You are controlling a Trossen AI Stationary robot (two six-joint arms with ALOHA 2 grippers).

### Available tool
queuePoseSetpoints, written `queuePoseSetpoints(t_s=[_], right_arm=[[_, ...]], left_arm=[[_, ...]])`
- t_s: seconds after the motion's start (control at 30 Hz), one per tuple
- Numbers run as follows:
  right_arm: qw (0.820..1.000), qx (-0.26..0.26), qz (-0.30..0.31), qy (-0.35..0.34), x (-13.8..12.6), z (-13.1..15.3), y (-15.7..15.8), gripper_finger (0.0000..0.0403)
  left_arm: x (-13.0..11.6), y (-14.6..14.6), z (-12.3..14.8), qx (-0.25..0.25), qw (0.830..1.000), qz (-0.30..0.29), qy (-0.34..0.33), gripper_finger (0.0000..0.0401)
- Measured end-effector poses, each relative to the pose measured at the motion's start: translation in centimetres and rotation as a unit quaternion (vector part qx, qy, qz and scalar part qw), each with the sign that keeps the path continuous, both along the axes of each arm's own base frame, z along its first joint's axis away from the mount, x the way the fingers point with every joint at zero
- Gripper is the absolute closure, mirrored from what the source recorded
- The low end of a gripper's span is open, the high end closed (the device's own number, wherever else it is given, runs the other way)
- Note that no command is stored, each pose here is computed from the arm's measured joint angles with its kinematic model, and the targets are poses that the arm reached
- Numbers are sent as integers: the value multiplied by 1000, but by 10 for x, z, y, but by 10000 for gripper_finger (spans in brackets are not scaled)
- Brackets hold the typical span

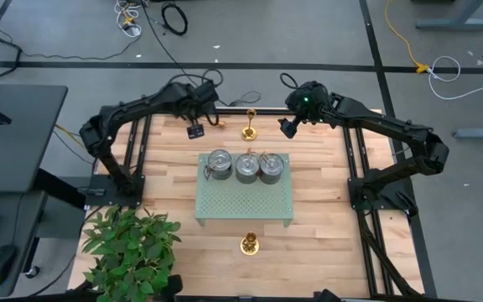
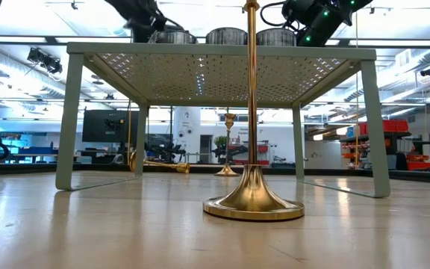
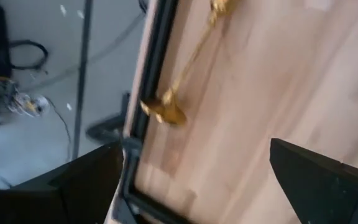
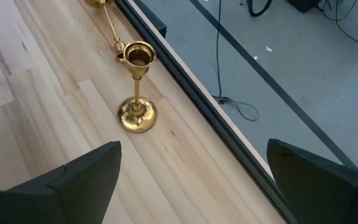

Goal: Pick & Place candle stick holders
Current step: Put the top golden candle holder on the shelf aligned with the middle orange scented candle

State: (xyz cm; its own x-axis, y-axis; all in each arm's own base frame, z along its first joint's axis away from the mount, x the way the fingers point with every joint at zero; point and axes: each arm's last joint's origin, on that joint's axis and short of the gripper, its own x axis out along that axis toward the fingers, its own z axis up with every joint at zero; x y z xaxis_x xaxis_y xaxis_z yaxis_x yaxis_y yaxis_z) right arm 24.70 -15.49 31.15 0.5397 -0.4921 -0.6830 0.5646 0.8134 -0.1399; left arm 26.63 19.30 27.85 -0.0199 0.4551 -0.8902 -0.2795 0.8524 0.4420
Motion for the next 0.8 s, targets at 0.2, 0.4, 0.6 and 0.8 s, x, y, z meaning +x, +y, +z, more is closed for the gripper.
queuePoseSetpoints(t_s=[0.2,0.4,0.6,0.8], right_arm=[[1000,0,0,0,0,0,0,3],[1000,2,-2,-1,0,0,0,3],[1000,4,-7,-10,1,1,0,3],[1000,12,-18,-17,1,1,0,3]], left_arm=[[5,6,-26,59,998,-30,2,2],[3,7,-47,63,996,-64,14,2],[0,9,-68,73,994,-85,5,2],[-8,11,-86,55,991,-119,8,2]])
